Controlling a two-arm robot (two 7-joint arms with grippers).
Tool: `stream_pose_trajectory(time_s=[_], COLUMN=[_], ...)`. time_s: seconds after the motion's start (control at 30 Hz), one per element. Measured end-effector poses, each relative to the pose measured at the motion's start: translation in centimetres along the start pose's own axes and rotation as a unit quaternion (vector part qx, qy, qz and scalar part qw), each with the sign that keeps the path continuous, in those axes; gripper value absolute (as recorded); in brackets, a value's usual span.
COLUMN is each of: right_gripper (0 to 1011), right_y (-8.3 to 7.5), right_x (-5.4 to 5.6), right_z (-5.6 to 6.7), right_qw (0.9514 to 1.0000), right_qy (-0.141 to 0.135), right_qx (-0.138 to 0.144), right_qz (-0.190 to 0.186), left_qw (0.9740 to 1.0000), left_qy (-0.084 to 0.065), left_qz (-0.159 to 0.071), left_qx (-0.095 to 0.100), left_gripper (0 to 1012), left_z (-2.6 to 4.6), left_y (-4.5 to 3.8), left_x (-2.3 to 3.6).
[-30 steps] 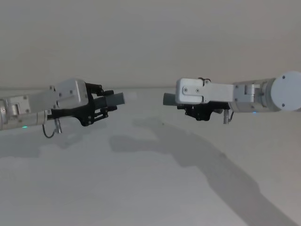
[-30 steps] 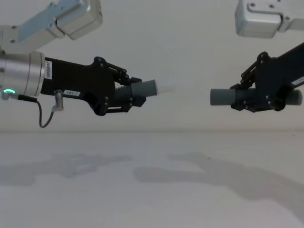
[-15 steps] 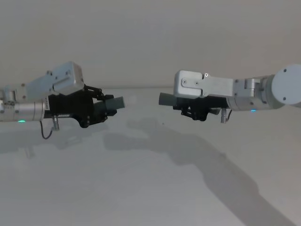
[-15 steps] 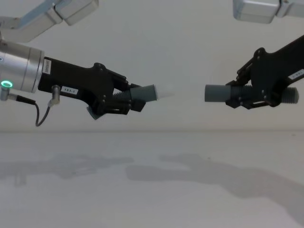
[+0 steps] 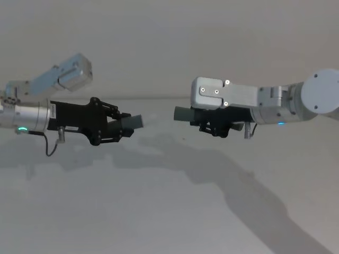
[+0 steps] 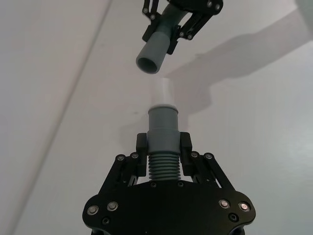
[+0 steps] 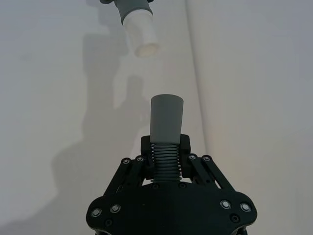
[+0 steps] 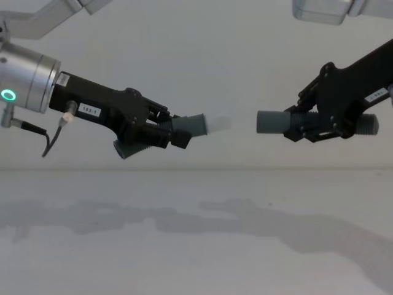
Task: Use both hands to pick up one end of the pipe from the table, align the ends, and insert them.
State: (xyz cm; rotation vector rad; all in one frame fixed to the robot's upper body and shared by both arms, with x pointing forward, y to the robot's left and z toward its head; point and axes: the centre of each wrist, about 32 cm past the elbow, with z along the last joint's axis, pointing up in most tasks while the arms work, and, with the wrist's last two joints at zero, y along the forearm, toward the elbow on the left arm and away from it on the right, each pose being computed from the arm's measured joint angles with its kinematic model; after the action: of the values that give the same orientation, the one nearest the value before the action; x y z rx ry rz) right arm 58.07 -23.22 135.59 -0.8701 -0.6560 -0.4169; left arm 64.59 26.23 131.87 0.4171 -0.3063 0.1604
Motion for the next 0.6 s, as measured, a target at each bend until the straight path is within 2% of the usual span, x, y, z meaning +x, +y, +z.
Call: stream_pose_trajectory(time_s=[0.23,0.47,0.6], right_gripper=[286,286,286], right_y=[0.2,0.1,0.0], right_x=[0.0,0.1,0.1], right_z=[0.2,0.4,0.6], right_qw=[0.9999,0.9995,0.9989], right_qy=[-0.003,-0.015,-0.029], right_qx=[-0.004,-0.019,-0.031], right_qz=[0.013,0.022,0.022], left_qw=[0.9988,0.9968,0.9959], left_qy=[0.037,0.058,0.066], left_qz=[-0.033,-0.054,-0.061], left_qx=[-0.003,-0.005,-0.006], left_gripper=[358,358,358], left_z=[0.33,0.54,0.60], left_y=[-0.03,-0.04,-0.04], left_x=[0.95,1.51,1.70])
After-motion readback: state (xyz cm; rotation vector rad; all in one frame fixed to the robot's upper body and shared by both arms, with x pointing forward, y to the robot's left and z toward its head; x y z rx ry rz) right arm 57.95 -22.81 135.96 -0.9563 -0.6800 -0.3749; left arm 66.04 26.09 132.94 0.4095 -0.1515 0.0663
